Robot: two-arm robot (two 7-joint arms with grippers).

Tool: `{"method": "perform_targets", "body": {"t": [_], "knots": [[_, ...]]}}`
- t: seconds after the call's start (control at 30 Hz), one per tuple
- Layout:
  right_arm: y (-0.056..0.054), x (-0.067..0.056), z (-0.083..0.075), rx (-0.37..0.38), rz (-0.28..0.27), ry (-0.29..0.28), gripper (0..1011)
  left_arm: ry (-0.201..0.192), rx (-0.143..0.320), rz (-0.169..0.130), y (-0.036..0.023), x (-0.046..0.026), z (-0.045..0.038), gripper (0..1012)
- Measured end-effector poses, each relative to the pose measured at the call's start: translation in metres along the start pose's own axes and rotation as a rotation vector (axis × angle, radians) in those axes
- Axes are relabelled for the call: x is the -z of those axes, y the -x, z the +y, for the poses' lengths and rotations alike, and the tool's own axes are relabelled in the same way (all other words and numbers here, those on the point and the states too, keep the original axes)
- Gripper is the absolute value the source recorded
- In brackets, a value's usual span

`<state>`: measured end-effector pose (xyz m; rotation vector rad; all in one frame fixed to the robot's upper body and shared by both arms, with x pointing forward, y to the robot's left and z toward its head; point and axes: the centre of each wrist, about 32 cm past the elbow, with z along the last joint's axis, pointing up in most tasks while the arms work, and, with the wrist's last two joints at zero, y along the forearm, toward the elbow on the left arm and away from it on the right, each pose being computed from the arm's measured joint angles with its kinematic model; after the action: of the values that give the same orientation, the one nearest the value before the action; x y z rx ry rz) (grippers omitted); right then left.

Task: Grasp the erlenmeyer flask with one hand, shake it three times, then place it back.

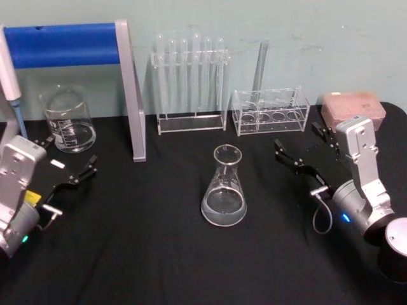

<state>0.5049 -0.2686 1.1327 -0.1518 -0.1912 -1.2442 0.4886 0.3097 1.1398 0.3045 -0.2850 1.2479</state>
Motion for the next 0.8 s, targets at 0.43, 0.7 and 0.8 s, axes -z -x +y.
{"method": "perform_targets", "body": {"t": [0.43,0.7,0.8], "knots": [[-0.0002,-0.0006,-0.0003,0.000,0.003,0.000,1000,0.000,0.000,0.000,0.0000,0.0000,0.0000,1001],[-0.0003,-0.0006,-0.0005,-0.001,0.004,0.001,1000,0.000,0.000,0.000,0.0000,0.0000,0.0000,1001],[-0.0004,-0.0007,-0.0006,-0.001,0.004,0.001,1000,0.000,0.000,0.000,0.0000,0.0000,0.0000,1001]]}}
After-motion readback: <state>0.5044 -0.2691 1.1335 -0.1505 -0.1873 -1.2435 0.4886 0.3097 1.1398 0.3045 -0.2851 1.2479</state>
